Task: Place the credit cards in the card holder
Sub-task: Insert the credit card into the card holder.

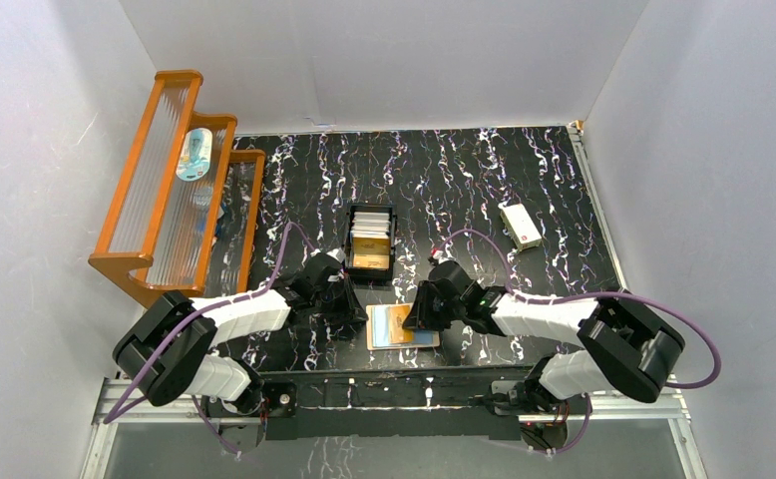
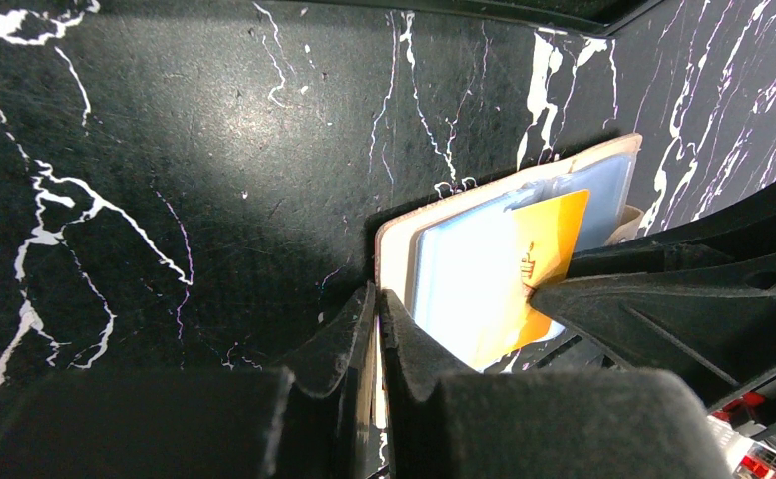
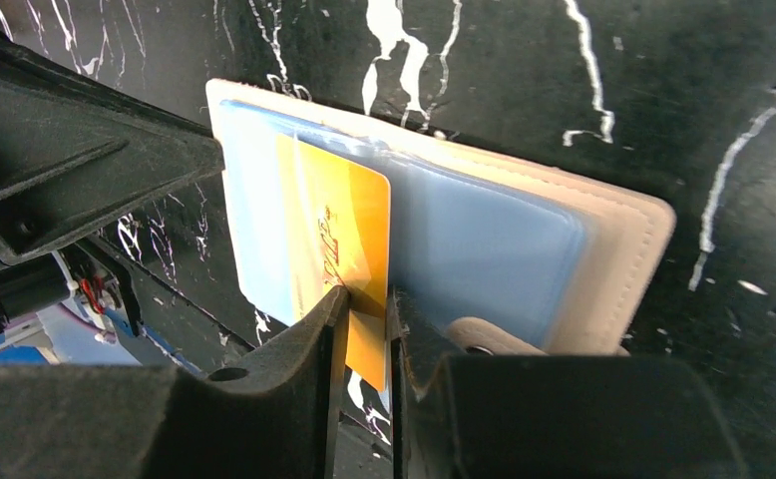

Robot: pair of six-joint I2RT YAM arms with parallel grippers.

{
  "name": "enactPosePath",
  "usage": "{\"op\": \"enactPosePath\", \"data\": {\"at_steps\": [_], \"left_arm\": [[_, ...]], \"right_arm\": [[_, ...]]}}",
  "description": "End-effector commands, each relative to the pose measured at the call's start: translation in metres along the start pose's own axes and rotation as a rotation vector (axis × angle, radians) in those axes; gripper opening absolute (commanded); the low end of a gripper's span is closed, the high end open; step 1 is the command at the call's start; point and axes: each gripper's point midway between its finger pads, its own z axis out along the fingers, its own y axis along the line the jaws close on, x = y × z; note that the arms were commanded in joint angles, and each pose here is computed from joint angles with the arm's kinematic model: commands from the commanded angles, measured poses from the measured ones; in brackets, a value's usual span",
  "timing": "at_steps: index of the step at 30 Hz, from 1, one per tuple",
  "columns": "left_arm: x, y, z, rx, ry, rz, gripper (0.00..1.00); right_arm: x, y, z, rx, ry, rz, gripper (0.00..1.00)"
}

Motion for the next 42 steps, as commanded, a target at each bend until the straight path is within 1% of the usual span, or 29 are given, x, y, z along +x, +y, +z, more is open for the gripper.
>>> {"op": "enactPosePath", "data": {"at_steps": [1, 5, 10, 18, 22, 26, 30, 33, 39, 42], "left_arm": [[0.027, 0.047, 0.001, -0.183, 0.076, 0.003, 0.06], [0.027, 0.046, 0.000, -0.178, 0.073, 0.006, 0.06], [0.027, 0.046, -0.001, -0.177, 0.071, 0.003, 0.06], [0.026, 0.043, -0.002, -0.166, 0.063, 0.005, 0.06], [0.026, 0.042, -0.002, -0.162, 0.063, 0.009, 0.06], [0.026, 0.041, -0.002, -0.162, 0.065, 0.012, 0.06], [0.026, 0.039, -0.002, -0.158, 0.068, 0.016, 0.06], [0.026, 0.038, -0.001, -0.156, 0.070, 0.017, 0.06], [0.028, 0.037, -0.001, -0.157, 0.074, 0.018, 0.06], [0.027, 0.037, -0.002, -0.161, 0.071, 0.019, 0.06]], "right_arm": [[0.009, 0.005, 0.005, 0.018, 0.041, -0.045, 0.28], [0.008, 0.005, 0.005, 0.040, 0.049, -0.060, 0.36], [-0.003, 0.010, -0.009, 0.049, -0.003, -0.071, 0.45], [-0.008, 0.019, -0.007, 0.027, -0.006, -0.078, 0.53], [-0.008, 0.026, -0.001, -0.008, -0.001, -0.078, 0.53], [-0.009, 0.037, 0.004, -0.048, 0.005, -0.085, 0.47], [-0.012, 0.048, 0.006, -0.068, 0.005, -0.108, 0.45], [-0.012, 0.055, 0.008, -0.081, 0.009, -0.121, 0.40], [-0.007, 0.059, 0.015, -0.097, 0.038, -0.137, 0.42], [-0.007, 0.052, 0.014, -0.057, 0.040, -0.133, 0.44]]}}
